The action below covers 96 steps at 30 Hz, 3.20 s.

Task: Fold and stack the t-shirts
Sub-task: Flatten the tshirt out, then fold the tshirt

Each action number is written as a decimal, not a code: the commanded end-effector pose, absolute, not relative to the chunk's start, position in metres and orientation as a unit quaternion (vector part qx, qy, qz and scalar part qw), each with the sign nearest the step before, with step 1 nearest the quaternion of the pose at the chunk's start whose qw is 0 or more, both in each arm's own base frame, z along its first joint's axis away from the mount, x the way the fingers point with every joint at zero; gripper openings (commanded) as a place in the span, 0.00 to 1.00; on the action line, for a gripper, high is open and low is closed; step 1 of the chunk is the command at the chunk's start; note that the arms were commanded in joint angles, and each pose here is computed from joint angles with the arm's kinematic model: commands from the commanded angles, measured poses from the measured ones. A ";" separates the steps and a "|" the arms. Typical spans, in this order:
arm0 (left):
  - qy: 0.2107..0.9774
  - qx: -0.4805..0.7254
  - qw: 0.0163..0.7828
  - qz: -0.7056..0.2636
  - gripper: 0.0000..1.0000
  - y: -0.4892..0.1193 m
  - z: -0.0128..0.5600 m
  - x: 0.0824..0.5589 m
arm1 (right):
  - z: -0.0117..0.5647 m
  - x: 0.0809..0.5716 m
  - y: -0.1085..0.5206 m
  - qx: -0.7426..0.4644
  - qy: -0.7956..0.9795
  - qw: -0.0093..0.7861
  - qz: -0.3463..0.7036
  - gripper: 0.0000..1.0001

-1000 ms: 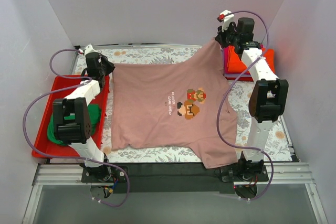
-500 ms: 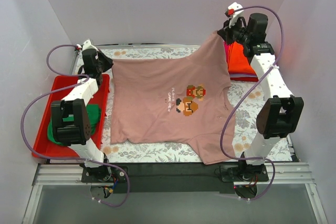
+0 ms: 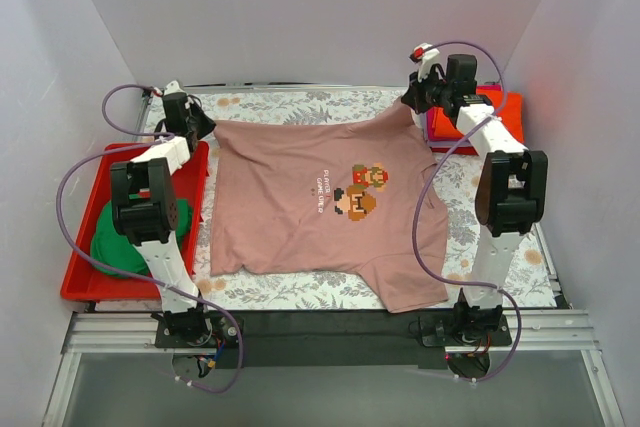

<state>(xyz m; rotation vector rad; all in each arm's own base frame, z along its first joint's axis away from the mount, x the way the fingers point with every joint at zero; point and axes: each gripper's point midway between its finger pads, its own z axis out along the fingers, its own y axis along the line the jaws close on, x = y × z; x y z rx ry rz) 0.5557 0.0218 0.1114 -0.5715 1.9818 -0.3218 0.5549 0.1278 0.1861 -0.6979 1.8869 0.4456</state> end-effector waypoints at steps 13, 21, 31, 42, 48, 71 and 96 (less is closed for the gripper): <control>0.816 -0.204 0.523 -0.140 0.00 0.021 0.132 0.563 | 0.260 0.512 0.131 -0.307 0.730 0.582 0.184 0.01; 0.800 -0.191 0.545 -0.161 0.00 0.013 0.154 0.547 | 0.256 0.470 0.128 -0.304 0.733 0.579 0.188 0.01; 0.776 -0.179 0.583 -0.159 0.00 0.014 0.178 0.519 | 0.244 0.447 0.126 -0.296 0.741 0.571 0.195 0.01; 0.779 -0.182 0.578 -0.158 0.00 0.012 0.176 0.501 | 0.244 0.426 0.125 -0.296 0.739 0.574 0.191 0.01; 0.780 -0.181 0.578 -0.155 0.00 0.012 0.177 0.492 | 0.242 0.415 0.122 -0.294 0.740 0.575 0.187 0.01; 0.795 -0.177 0.560 -0.153 0.00 0.006 0.163 0.445 | 0.226 0.355 0.128 -0.329 0.735 0.554 0.212 0.01; 0.809 -0.186 0.539 -0.142 0.00 0.005 0.143 0.410 | 0.202 0.336 0.112 -0.329 0.755 0.542 0.166 0.01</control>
